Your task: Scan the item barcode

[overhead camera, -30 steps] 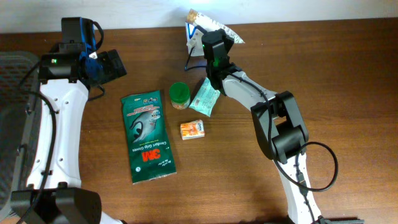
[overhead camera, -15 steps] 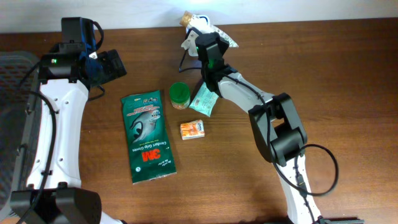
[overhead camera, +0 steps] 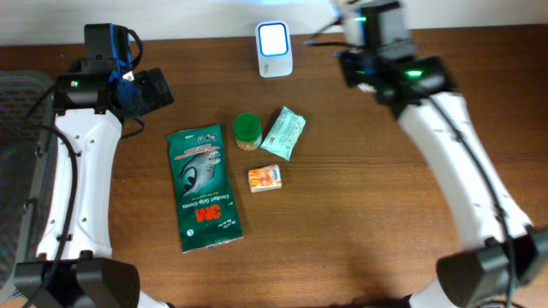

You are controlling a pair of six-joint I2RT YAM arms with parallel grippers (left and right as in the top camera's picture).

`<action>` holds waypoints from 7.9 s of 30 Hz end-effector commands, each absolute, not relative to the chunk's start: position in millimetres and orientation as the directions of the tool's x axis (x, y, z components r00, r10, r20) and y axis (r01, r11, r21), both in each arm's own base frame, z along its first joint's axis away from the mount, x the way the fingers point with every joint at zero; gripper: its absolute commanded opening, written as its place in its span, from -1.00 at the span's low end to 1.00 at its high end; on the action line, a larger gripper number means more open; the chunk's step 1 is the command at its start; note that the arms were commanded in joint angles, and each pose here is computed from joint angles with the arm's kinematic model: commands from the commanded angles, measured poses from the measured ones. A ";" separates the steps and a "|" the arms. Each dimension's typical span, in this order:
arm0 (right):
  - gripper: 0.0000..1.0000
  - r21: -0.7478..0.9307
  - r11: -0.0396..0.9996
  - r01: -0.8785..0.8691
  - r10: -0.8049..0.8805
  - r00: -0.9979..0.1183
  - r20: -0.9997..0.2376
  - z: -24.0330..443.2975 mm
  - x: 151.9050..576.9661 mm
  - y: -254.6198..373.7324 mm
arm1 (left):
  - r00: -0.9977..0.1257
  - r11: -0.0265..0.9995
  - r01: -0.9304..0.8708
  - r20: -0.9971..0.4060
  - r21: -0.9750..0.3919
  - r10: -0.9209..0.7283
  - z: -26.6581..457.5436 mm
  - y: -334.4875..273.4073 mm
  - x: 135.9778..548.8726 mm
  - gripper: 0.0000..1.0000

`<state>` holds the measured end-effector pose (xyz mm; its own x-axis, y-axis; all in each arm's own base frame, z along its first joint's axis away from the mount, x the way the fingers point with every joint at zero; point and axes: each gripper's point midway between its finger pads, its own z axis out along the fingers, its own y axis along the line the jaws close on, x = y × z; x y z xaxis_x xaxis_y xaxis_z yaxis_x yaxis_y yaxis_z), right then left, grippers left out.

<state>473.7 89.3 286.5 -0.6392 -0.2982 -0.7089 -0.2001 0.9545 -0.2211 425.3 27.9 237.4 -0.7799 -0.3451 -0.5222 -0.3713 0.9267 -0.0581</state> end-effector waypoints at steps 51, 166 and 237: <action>0.32 0.576 0.800 0.167 0.322 -0.930 -0.178 114.7 447.6 86.1 | -0.778 0.931 -0.360 -0.532 -0.057 -0.333 241.7 28.6 426.7 0.99; -0.50 0.538 0.823 -0.184 -0.096 -0.978 -0.187 -27.1 434.9 96.3 | -0.778 0.931 -0.360 -0.532 -0.057 -0.333 241.7 28.6 426.7 0.99; 0.01 0.433 0.901 0.004 0.046 -0.995 -0.087 74.3 417.7 52.2 | -0.778 0.931 -0.360 -0.532 -0.057 -0.333 241.7 28.6 426.7 0.99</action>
<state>424.6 41.7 81.7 -0.9892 0.0884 -0.1171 0.0534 0.9603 0.2738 425.2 28.0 237.3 -0.7800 -0.3451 -0.5220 -0.3715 0.9267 -0.0576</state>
